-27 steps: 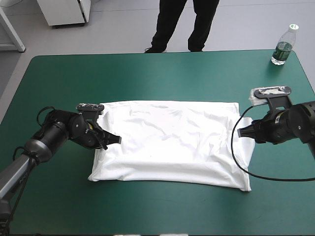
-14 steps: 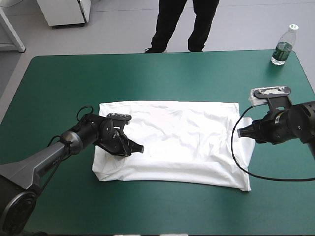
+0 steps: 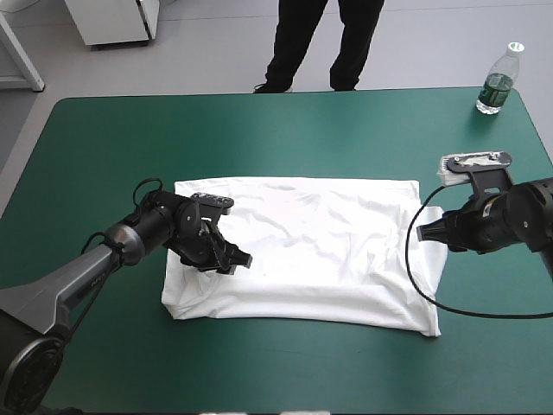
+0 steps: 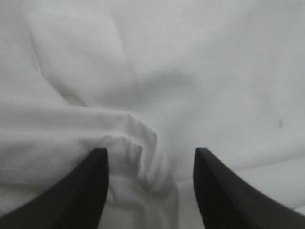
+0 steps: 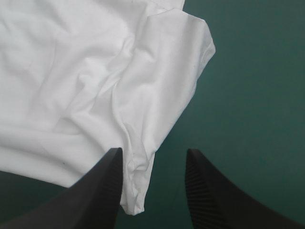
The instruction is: Fold the cloth
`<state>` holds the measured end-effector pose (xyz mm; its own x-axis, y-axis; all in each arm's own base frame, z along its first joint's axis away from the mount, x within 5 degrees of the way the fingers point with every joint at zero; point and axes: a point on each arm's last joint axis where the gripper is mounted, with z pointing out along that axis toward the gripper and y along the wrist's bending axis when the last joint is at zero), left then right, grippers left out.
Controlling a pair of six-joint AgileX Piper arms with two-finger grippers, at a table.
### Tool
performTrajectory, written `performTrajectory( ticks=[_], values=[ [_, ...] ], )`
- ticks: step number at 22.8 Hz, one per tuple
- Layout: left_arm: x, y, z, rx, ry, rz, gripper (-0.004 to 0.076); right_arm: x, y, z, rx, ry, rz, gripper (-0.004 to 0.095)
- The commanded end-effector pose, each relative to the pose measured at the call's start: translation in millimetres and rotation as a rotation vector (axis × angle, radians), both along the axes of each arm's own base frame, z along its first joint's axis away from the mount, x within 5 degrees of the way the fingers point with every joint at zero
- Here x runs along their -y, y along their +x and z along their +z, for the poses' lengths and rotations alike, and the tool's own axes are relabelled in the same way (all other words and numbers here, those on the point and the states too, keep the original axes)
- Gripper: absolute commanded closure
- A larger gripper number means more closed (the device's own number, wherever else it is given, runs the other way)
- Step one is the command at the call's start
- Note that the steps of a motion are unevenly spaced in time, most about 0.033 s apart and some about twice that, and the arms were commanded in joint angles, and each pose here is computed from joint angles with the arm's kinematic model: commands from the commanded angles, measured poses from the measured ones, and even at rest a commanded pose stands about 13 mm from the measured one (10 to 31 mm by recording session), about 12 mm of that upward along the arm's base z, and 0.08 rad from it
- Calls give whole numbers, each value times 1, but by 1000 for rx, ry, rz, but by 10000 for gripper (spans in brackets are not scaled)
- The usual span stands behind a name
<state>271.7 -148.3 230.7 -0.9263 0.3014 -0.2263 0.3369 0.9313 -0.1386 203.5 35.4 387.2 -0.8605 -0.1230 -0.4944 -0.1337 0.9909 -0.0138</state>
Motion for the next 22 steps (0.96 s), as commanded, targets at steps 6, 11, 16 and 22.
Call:
performTrajectory(
  ticks=[6,11,16,22],
  values=[
    [-5,-6,57,131,-1,-39,317,30,40,-14,-12,91,-160,431],
    [-5,-5,58,147,-1,-40,317,40,94,-59,-68,69,-195,431],
    [-5,-4,59,158,-6,-39,317,42,122,-97,-151,36,-196,466],
    [-5,-4,59,158,-6,-39,317,44,147,-116,-180,20,-195,469]
  ],
)
